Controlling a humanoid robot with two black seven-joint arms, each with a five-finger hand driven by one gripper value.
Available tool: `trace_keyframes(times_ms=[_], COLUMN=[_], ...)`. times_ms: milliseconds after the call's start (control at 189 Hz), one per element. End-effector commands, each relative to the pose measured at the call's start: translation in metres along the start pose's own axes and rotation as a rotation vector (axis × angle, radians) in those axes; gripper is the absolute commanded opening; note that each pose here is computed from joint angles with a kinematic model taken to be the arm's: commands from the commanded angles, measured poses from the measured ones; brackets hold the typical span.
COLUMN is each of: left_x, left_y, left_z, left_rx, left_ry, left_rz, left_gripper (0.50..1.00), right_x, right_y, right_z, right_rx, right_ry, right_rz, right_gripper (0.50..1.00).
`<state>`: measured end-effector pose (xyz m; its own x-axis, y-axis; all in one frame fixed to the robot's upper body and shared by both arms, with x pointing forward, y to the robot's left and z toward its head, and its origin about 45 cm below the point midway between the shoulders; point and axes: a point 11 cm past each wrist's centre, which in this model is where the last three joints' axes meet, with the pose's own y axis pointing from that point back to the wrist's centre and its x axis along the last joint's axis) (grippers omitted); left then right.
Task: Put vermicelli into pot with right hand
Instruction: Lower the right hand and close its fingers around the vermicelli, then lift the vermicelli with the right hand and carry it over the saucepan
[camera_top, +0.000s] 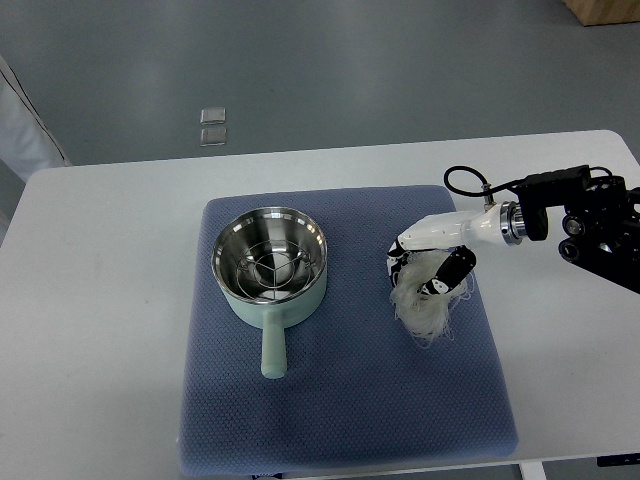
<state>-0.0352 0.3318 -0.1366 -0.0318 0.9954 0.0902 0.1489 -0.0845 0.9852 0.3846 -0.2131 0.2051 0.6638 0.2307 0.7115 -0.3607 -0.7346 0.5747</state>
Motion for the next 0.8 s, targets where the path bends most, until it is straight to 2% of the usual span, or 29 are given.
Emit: trace_keyframes(times_ms=[0,460,640,793], left_x=[0.000,0.000,0.000,0.000], left_y=[0.000,0.000,0.000,0.000], left_z=[0.000,0.000,0.000,0.000], left_rx=[0.000,0.000,0.000,0.000], left_ry=[0.000,-0.001,-0.001,-0.001], left_rz=[0.000,0.000,0.000,0.000], left_gripper=[1.000,1.000,1.000,1.000], right_x=[0.015,0.062,0.068,0.101], right_y=[0.004,0.017,0.019,0.029], right_z=[-0.002,-0.010,-0.012,-0.022], right_rx=[0.005,0.022,0.026,0.034], right_ry=[-0.007,0.000,0.004,0.040], right_rz=[0.039,0.122,0.132,0.180], right_gripper=[0.537,0.541,0.541,0.541])
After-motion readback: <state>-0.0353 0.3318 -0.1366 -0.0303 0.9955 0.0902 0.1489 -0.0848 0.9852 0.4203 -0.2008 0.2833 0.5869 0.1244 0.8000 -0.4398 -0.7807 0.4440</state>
